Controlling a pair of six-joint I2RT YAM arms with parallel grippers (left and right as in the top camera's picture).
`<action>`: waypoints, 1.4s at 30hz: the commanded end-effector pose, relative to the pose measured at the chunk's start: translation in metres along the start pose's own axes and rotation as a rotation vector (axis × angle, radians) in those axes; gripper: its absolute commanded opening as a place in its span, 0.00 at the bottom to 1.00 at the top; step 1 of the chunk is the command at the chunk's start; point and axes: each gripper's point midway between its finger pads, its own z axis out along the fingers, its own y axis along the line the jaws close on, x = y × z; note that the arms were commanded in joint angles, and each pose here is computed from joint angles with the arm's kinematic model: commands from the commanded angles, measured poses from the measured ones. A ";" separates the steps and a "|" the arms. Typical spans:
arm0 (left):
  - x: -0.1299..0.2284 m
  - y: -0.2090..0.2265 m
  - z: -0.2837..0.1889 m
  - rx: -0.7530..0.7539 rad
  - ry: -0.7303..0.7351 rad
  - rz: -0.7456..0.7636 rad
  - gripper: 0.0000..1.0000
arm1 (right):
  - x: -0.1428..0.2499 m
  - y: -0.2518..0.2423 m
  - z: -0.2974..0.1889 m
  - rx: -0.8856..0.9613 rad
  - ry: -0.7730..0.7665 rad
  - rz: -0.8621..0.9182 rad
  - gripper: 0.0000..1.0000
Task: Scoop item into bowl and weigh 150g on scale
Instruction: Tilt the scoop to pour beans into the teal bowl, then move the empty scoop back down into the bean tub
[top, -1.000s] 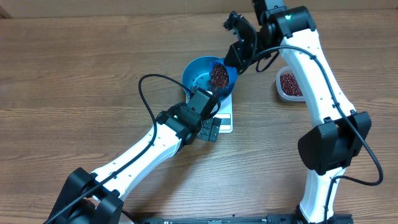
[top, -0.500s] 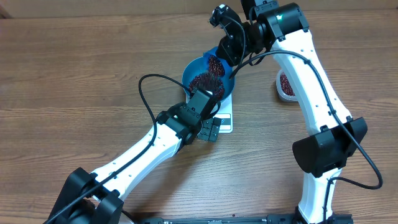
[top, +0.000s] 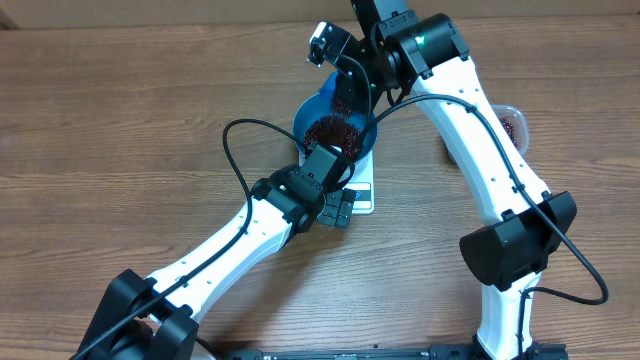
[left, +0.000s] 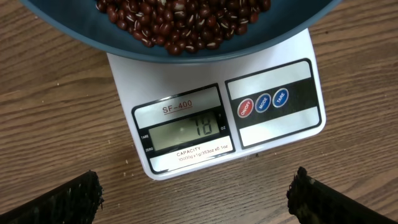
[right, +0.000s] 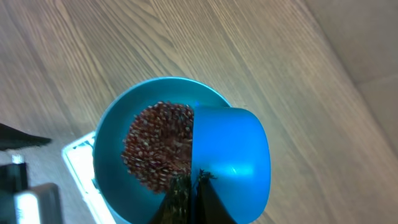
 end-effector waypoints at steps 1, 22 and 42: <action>0.000 0.002 0.002 -0.006 0.002 0.020 0.99 | -0.020 -0.007 -0.038 0.087 -0.074 -0.108 0.04; 0.000 0.002 0.002 -0.007 0.003 0.020 0.99 | -0.027 0.003 -0.036 0.165 -0.014 -0.198 0.04; 0.001 0.002 0.002 -0.007 0.004 0.020 1.00 | 0.025 -0.056 -0.069 -0.144 -0.191 0.762 0.04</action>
